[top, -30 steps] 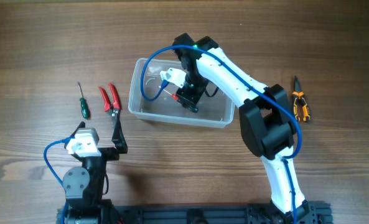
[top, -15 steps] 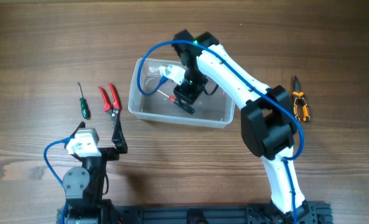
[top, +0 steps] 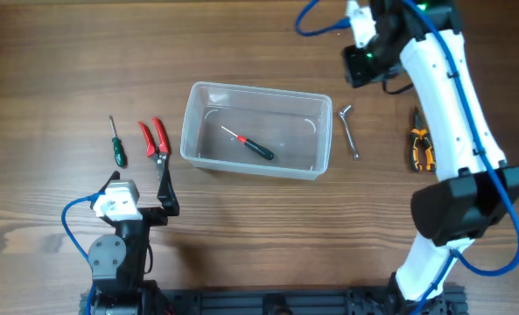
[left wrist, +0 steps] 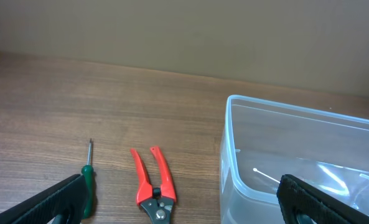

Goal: Pack container
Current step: 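Move the right gripper to the silver socket wrench and grasp it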

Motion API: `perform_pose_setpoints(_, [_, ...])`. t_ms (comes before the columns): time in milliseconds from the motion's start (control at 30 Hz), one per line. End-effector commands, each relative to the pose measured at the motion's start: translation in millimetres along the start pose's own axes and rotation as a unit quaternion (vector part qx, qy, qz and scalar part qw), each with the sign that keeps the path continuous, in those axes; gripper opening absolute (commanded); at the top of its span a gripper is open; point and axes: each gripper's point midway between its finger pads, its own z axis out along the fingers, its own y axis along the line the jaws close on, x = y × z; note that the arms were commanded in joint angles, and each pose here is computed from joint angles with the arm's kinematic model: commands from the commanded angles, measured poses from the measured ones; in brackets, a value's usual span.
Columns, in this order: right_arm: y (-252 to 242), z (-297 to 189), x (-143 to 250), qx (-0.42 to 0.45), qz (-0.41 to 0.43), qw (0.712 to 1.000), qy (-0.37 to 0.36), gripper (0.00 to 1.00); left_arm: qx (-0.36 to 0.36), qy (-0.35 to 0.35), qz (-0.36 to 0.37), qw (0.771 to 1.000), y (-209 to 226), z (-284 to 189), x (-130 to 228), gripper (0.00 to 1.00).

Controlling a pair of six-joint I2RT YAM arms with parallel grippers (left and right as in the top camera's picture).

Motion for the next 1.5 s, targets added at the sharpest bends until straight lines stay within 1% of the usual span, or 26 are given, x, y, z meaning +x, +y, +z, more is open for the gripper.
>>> perform_pose_setpoints(0, [-16.1,46.3,29.6,-0.003,0.032,0.998,0.06,0.33,-0.004,-0.003,-0.009,1.0,1.9,-0.1,0.0,1.0])
perform_pose_setpoints(200, [-12.3,117.9,77.3,-0.008,0.034,0.993,0.112,0.32,-0.004,-0.003,-0.009,1.0,1.9,-0.1,0.0,1.0])
perform_pose_setpoints(267, [-9.6,136.9,93.5,-0.014,0.035,0.992,0.123,0.29,-0.004,-0.003,-0.009,1.0,1.9,-0.1,0.0,1.0])
perform_pose_setpoints(400, [1.7,146.9,97.6,-0.045,0.039,0.991,0.119,0.22,-0.004,-0.003,-0.009,1.0,1.9,-0.1,0.0,1.0])
perform_pose_setpoints(500, [2.9,147.8,93.1,-0.046,0.069,0.99,0.111,0.2,-0.004,-0.003,-0.009,1.0,1.9,-0.1,0.0,1.0])
perform_pose_setpoints(600, [4.9,148.5,88.6,-0.051,0.09,0.989,0.102,0.23,-0.004,-0.003,-0.009,1.0,1.9,-0.1,0.0,1.0])
perform_pose_setpoints(633, [4.8,148.7,87.8,-0.05,0.094,0.989,0.101,0.28,-0.004,-0.003,-0.009,1.0,1.9,-0.1,0.0,1.0])
perform_pose_setpoints(667, [4.5,148.8,87.2,-0.049,0.104,0.988,0.1,0.31,-0.004,-0.003,-0.009,1.0,1.9,-0.1,0.0,1.0])
perform_pose_setpoints(833, [3.9,149.6,83.2,-0.043,0.16,0.982,0.095,0.32,-0.004,-0.003,-0.009,1.0,1.9,-0.1,0.0,1.0])
perform_pose_setpoints(933, [2.7,149.9,81.9,-0.042,0.178,0.979,0.092,0.32,-0.004,-0.003,-0.009,1.0,1.9,-0.1,0.0,1.0])
perform_pose_setpoints(1000, [-1.8,149.8,81.8,-0.041,0.187,0.977,0.091,0.36,-0.004,-0.003,-0.009,1.0,1.9,-0.1,0.0,1.0])
perform_pose_setpoints(1133, [-19.4,149.7,83.4,-0.035,0.229,0.969,0.088,0.36,-0.004,-0.003,-0.009,1.0,1.9,-0.1,0.0,1.0])
perform_pose_setpoints(1200, [-25.9,149.9,82.2,-0.032,0.25,0.964,0.083,0.31,-0.004,-0.003,-0.009,1.0,1.9,-0.1,0.0,1.0])
perform_pose_setpoints(1267, [-26.6,150.2,80.2,-0.033,0.257,0.963,0.079,0.31,-0.004,-0.003,-0.009,1.0,1.9,-0.1,0.0,1.0])
perform_pose_setpoints(1300, [-25.6,150.3,80.4,-0.033,0.256,0.963,0.08,0.38,-0.004,-0.003,-0.009,1.0,1.9,-0.1,0.0,1.0])
perform_pose_setpoints(1333, [-25.2,151.2,82.0,-0.033,0.259,0.962,0.082,0.41,-0.004,-0.003,-0.009,1.0,1.9,-0.1,0.0,1.0])
perform_pose_setpoints(1467, [-19.5,165.0,95.8,-0.042,0.271,0.957,0.091,0.43,-0.004,-0.003,-0.009,1.0,1.9,-0.1,0.0,1.0])
